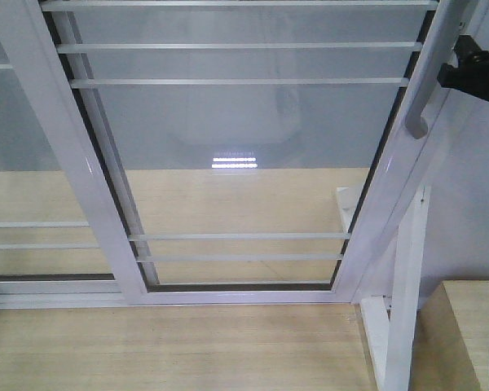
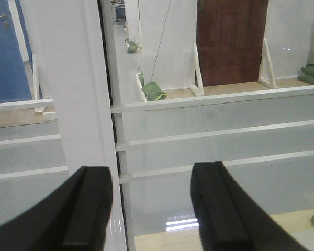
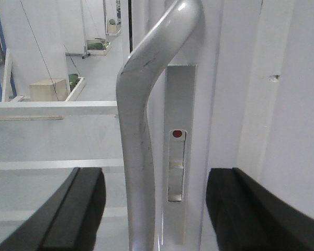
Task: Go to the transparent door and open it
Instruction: 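Reach the right gripper to the silver door handle and grasp it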
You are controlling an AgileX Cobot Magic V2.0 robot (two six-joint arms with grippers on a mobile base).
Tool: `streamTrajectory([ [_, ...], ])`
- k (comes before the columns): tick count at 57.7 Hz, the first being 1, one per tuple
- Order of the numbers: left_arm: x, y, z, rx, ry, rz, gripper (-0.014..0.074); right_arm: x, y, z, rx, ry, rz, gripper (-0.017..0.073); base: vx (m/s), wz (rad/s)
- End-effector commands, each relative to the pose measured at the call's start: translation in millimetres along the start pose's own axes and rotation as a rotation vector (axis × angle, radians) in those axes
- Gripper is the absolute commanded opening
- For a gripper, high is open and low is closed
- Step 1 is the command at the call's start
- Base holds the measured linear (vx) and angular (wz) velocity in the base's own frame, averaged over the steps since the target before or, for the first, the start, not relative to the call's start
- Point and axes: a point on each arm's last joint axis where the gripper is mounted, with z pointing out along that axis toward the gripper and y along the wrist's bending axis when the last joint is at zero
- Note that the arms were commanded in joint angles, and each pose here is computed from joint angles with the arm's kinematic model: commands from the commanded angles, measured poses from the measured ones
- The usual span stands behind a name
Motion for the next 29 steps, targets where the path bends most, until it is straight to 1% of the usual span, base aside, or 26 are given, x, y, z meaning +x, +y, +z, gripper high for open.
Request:
streamTrajectory([
  [1,-21.3,-0.5,-2.5,0.004,-0.125,-0.007,0.0472,-25.2,-1.5,2.2,-0.005,-0.181,0.031,0.0491,0.0,0.0],
  [18,-21.3,-0.5,-2.5,0.004,-0.125,-0.007,0.0472,-9.2,-1.6,16.4,-0.012,-0.226,0.039,0.0491,0.0,0.0],
  [29,-21.3,-0.5,-2.5,0.004,-0.125,-0.007,0.0472,-12.0,-2.1,30.6,-0.013,-0.24,0.039,0.0491,0.0,0.0],
])
